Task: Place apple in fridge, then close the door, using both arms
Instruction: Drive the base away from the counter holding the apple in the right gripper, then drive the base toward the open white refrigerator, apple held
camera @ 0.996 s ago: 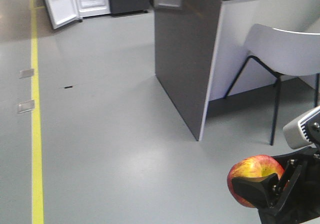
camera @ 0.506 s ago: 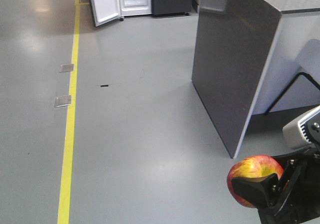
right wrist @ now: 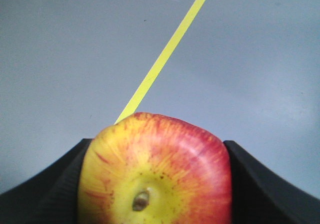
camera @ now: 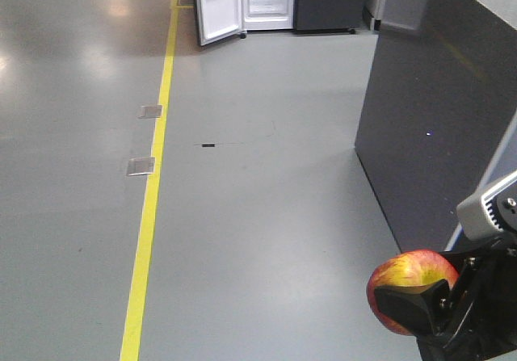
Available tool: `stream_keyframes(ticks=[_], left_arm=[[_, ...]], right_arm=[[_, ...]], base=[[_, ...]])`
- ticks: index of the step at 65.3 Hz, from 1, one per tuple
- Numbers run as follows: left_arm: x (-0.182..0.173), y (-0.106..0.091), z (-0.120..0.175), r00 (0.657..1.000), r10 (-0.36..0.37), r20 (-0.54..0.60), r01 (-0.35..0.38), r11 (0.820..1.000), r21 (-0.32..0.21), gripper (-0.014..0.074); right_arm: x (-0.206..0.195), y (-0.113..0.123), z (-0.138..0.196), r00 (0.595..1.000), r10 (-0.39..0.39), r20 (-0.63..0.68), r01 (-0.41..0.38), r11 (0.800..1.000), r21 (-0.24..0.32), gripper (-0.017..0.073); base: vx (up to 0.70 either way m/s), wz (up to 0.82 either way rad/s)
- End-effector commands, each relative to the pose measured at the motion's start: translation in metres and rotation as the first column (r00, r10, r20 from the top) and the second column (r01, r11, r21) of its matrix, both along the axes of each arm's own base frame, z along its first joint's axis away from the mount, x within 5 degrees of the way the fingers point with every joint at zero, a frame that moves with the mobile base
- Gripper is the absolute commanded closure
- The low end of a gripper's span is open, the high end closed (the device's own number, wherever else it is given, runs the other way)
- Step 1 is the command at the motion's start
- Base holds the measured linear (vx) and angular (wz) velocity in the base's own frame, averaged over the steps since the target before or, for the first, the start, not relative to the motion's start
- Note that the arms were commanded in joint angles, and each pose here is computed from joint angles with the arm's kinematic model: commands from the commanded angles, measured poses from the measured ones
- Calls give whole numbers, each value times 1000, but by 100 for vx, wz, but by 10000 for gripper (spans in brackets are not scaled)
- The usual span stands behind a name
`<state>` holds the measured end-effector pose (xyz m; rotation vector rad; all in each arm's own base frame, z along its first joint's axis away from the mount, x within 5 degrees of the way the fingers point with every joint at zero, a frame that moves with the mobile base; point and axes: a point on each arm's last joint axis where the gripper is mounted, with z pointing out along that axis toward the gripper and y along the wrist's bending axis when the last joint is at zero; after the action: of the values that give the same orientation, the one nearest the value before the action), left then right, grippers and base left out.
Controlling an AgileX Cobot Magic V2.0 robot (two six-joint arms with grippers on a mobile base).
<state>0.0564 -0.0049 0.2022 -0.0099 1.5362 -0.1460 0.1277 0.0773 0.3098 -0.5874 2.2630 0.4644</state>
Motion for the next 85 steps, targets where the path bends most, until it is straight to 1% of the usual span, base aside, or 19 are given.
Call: stream_keyframes(ticks=[1,41,85], left_arm=[[0,0,-2,998,-3,58,4,1000,-16,599],[0,0,-2,998,-3,58,4,1000,-16,599],[0,0,-2,998,-3,58,4,1000,-16,599]], right_arm=[[3,1,15,997,-16,80,12,999,49,337],[3,1,15,997,-16,80,12,999,49,337],[3,1,15,997,-16,80,12,999,49,337]], base=[[20,19],[22,12],[30,-3]])
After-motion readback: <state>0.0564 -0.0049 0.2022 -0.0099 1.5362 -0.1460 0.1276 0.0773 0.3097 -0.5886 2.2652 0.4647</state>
